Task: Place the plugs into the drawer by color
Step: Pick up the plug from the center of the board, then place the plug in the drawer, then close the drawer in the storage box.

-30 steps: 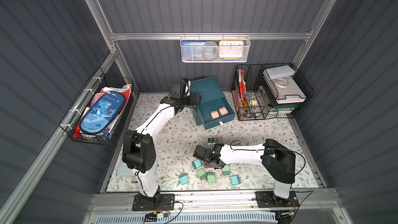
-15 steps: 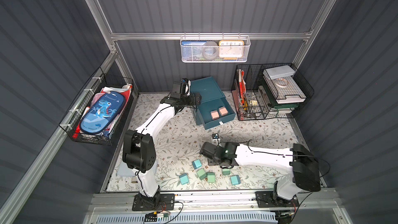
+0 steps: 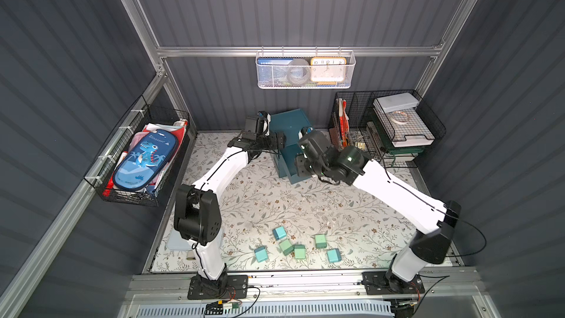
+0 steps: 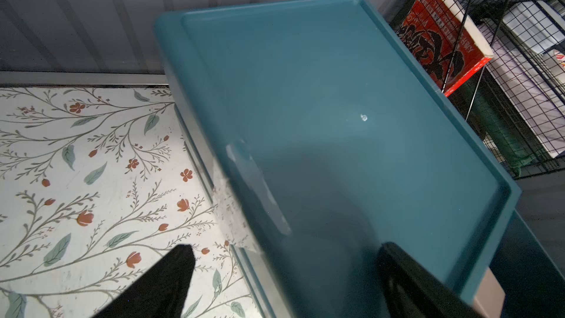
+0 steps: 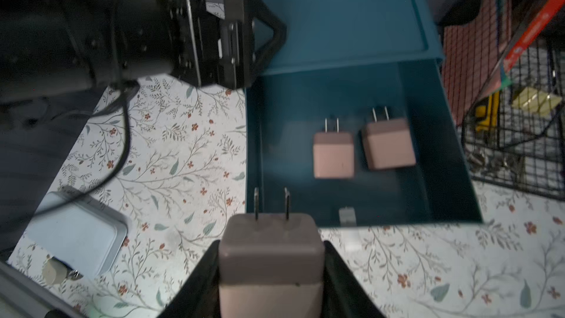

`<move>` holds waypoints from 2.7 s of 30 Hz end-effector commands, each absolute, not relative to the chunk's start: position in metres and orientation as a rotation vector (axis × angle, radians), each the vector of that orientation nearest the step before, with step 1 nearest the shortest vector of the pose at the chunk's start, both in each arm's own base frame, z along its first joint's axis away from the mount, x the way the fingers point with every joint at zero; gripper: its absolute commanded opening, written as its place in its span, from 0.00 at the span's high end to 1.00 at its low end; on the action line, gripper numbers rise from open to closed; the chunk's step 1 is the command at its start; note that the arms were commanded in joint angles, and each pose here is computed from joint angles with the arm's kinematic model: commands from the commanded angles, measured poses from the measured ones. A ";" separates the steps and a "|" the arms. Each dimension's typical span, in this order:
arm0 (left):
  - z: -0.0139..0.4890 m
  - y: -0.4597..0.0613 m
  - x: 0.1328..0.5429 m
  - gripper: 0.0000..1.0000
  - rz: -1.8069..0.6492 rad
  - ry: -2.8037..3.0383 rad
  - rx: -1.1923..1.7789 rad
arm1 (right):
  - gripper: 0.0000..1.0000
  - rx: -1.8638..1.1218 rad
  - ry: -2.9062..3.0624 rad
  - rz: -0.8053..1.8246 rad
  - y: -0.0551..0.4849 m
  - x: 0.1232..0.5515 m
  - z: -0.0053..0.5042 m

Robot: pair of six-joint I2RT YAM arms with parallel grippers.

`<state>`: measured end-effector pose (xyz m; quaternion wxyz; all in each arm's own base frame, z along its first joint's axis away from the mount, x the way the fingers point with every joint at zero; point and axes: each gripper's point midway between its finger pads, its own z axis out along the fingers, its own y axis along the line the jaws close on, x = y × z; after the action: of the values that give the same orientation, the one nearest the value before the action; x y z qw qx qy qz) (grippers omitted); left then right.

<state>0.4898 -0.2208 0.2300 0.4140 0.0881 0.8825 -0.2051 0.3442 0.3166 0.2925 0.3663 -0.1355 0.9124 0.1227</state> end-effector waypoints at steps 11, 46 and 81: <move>0.208 -0.214 0.481 0.02 -0.453 2.301 0.241 | 0.60 -0.645 2.482 0.328 0.341 0.390 0.214; 0.205 -0.212 0.487 0.05 -0.424 2.297 0.232 | 0.95 -0.074 2.093 0.619 0.253 0.342 0.190; 0.193 -0.221 0.480 0.05 -0.457 2.320 0.261 | 0.92 0.140 1.799 0.877 0.321 0.490 0.223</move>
<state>0.4920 -0.2211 0.2321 0.4223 0.0874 0.8800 -0.1988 0.4760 0.3179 0.1918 0.5097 0.0422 0.7920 0.3335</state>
